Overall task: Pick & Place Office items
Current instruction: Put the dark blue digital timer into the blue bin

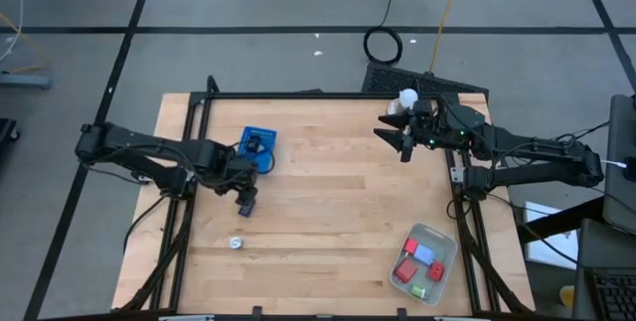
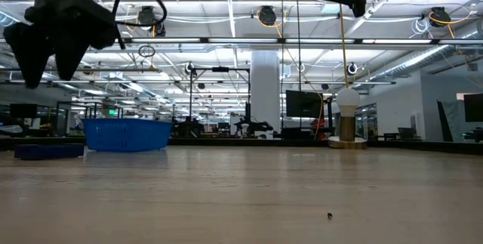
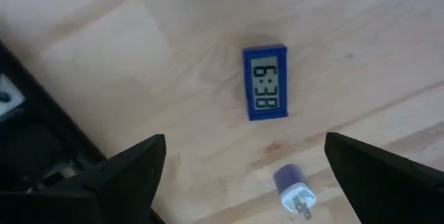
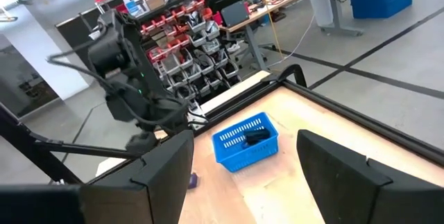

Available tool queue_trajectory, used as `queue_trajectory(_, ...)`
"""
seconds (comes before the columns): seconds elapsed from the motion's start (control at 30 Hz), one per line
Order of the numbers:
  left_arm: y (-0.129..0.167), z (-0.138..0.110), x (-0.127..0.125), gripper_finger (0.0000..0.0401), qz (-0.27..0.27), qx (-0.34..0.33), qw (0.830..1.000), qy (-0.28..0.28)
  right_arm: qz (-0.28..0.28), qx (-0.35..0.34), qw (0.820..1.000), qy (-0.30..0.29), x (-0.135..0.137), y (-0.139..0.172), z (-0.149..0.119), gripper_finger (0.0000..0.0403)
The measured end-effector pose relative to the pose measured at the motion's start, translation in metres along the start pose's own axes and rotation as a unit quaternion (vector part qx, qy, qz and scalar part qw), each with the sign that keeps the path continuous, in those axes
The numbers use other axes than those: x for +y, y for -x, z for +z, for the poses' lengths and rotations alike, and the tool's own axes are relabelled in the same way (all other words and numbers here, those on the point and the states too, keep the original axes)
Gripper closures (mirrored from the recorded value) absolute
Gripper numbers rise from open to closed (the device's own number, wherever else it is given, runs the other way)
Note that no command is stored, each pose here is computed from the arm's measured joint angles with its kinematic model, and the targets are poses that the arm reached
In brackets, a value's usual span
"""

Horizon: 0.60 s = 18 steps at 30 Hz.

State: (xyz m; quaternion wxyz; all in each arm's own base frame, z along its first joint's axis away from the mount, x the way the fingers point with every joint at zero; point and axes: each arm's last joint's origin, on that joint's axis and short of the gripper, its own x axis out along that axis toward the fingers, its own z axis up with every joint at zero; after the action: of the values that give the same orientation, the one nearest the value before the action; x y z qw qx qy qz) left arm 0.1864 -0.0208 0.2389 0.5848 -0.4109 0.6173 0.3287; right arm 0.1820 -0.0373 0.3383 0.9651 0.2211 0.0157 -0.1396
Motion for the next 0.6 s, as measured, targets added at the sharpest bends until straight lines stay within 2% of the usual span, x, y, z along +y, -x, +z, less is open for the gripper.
queue_trajectory(0.2, -0.022, 0.003, 0.002, 0.0004, -0.013, 0.001, 1.0, 0.019, 0.0, 0.0, 1.0, -0.009, 0.0, 0.0, 0.0, 0.0151)
queue_trajectory(0.43, -0.033, 0.006, 0.001, 0.0004, -0.024, -0.012, 0.999, 0.043, 0.0, 0.0, 1.0, -0.019, 0.0, 0.0, 0.0, 0.0151)
queue_trajectory(0.6, -0.037, 0.008, 0.0, 0.0004, -0.01, -0.03, 0.998, 0.062, -0.002, -0.001, 1.0, -0.019, 0.0, 0.0, 0.0, 0.0151)
